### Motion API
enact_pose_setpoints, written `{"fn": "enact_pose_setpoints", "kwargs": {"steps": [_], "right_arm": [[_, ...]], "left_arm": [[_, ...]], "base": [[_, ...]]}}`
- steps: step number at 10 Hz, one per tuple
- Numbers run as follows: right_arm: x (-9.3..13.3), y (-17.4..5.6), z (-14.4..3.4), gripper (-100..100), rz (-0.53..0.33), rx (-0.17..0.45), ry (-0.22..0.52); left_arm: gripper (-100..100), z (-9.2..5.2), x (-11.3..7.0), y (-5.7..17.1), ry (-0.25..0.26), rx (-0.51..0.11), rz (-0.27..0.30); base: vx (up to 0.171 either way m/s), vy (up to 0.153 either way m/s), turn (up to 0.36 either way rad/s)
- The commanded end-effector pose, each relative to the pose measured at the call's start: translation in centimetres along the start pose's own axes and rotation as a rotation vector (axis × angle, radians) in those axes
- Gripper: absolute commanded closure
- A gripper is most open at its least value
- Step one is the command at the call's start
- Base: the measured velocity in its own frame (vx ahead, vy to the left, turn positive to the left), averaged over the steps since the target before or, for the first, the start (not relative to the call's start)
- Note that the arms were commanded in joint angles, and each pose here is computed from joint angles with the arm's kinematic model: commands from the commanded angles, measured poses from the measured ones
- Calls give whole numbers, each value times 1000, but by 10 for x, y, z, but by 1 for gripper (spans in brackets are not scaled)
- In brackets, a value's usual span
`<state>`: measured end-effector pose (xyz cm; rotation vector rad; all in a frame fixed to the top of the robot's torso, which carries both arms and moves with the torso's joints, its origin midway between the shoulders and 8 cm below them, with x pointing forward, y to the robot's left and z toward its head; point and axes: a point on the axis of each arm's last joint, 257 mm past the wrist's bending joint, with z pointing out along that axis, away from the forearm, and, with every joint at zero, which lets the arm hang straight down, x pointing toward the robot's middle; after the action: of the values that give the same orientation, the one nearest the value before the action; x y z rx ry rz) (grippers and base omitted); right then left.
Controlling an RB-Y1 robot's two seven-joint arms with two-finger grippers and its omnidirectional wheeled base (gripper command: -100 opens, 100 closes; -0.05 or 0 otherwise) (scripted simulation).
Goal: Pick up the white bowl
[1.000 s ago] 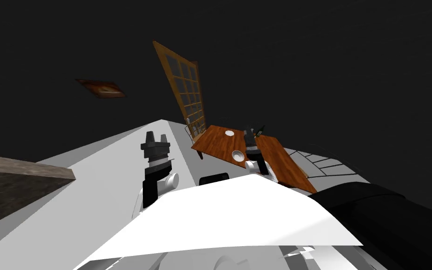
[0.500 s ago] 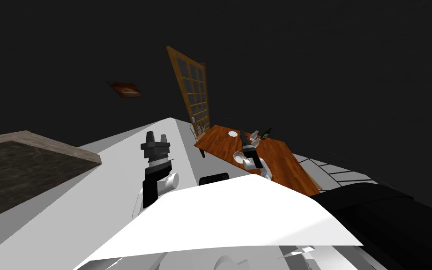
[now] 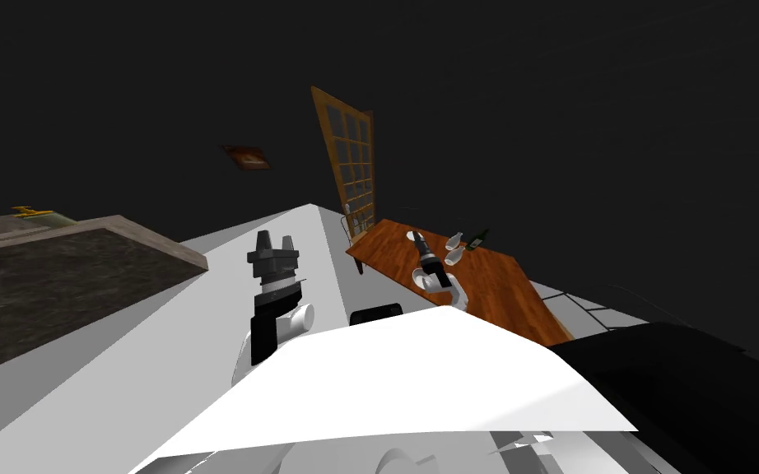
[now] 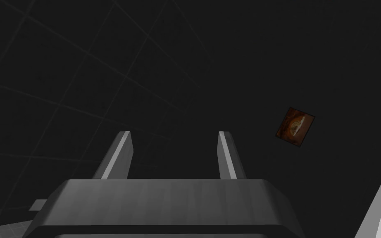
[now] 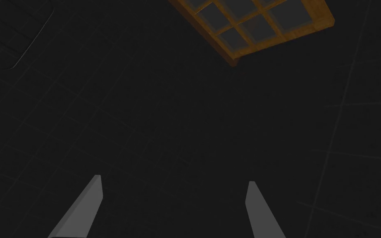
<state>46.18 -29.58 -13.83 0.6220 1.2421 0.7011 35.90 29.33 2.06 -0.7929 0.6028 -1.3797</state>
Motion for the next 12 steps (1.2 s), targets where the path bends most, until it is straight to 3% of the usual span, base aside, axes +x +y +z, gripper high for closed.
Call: {"fn": "enact_pose_setpoints", "kwargs": {"steps": [1, 2, 4, 8, 9, 10, 11, 12], "right_arm": [[17, -19, 5, -100, -49, 55, 42], [18, -21, 5, -100, -49, 62, 46], [45, -49, 12, -100, -137, 135, 115], [76, -86, 12, -100, -241, 236, 211], [80, -93, 9, -100, -242, 250, 222], [96, -110, 7, -100, -295, 290, 270], [96, -112, 6, -100, -296, 295, 273], [111, -129, 3, -100, -351, 333, 324]], "left_arm": [[0, 0, 0, 0, 0, 0, 0], [0, 0, 0, 0, 0, 0, 0], [0, 0, 0, 0, 0, 0, 0], [0, 0, 0, 0, 0, 0, 0], [0, 0, 0, 0, 0, 0, 0], [0, 0, 0, 0, 0, 0, 0], [0, 0, 0, 0, 0, 0, 0], [0, 0, 0, 0, 0, 0, 0]], "base": [[-36, -38, 155], [-32, -28, 95], [-41, -45, 208], [-32, -33, 112], [-24, -25, 88], [-29, -36, 124], [-27, -30, 89], [-27, -28, 130]]}}
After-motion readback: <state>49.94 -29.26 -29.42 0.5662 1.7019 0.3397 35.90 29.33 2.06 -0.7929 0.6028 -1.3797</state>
